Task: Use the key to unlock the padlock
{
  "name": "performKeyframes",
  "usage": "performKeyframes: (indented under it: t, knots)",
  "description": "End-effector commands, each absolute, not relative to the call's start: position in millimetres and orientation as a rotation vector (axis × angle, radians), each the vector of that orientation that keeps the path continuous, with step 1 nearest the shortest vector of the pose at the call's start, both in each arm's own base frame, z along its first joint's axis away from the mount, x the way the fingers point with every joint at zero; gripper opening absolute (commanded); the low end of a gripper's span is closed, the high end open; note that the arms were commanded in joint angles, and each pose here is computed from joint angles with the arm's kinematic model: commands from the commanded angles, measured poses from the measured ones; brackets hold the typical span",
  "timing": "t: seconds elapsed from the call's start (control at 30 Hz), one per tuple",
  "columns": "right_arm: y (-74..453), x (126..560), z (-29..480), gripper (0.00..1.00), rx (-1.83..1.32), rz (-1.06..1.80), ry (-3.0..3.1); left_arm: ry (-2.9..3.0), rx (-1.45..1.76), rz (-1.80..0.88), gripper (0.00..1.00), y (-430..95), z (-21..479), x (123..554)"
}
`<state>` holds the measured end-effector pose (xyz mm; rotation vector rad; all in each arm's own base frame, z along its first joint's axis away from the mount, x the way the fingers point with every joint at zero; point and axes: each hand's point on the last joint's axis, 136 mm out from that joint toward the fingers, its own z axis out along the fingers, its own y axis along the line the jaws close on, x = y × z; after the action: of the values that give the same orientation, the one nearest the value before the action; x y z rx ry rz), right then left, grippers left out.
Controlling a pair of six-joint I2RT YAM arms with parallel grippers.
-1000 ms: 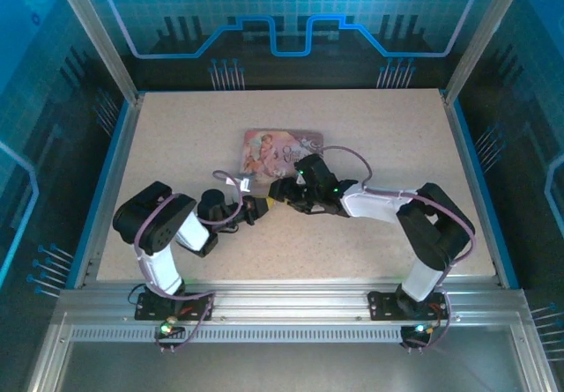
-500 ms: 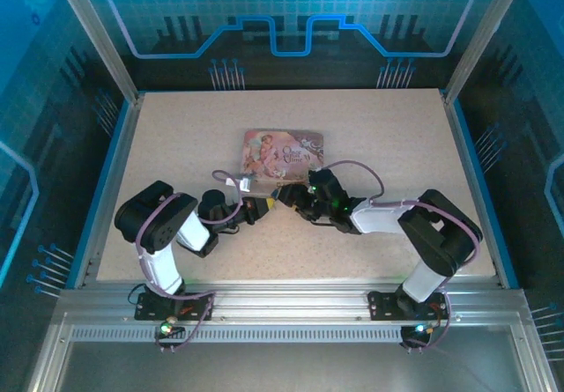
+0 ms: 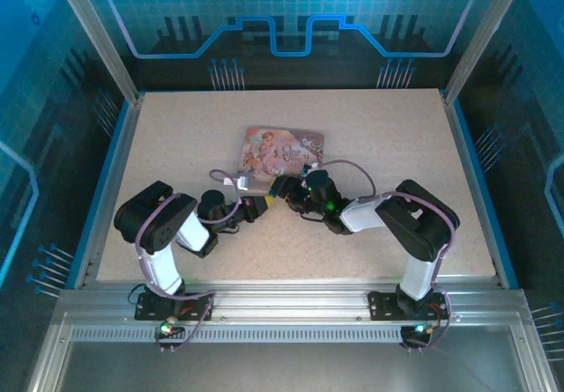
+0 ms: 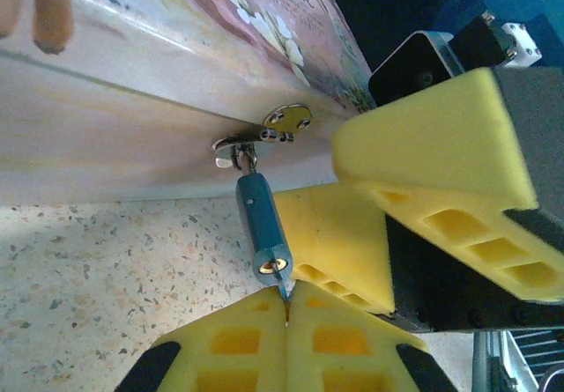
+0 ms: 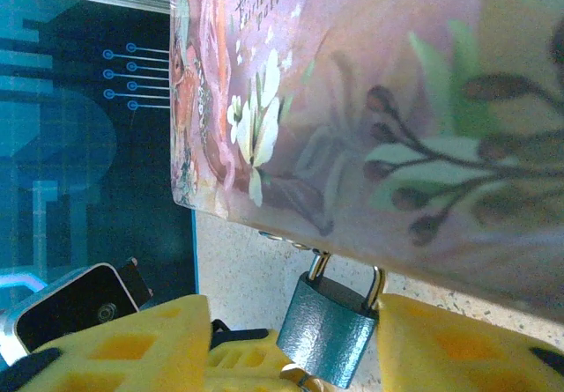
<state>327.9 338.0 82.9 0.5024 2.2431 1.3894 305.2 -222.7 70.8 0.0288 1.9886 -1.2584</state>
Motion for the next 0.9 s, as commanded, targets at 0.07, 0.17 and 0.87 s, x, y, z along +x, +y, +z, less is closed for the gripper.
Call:
performKeyframes:
  t: [0.07, 0.17, 0.87]
  knots:
    - [340.7, 300.1, 39.4, 0.56, 0.672, 1.328, 2.43, 1.971, 0.041, -1.318, 0.0, -228.1, 80.3, 296.9]
    - [340.2, 294.0, 30.0, 0.59, 0.702, 1.314, 2.443, 1.96, 0.031, -1.333, 0.0, -228.4, 85.5, 297.2]
    - [332.1, 270.1, 14.2, 0.61, 0.802, 1.286, 2.478, 1.955, -0.001, -1.368, 0.0, -228.4, 91.3, 295.0]
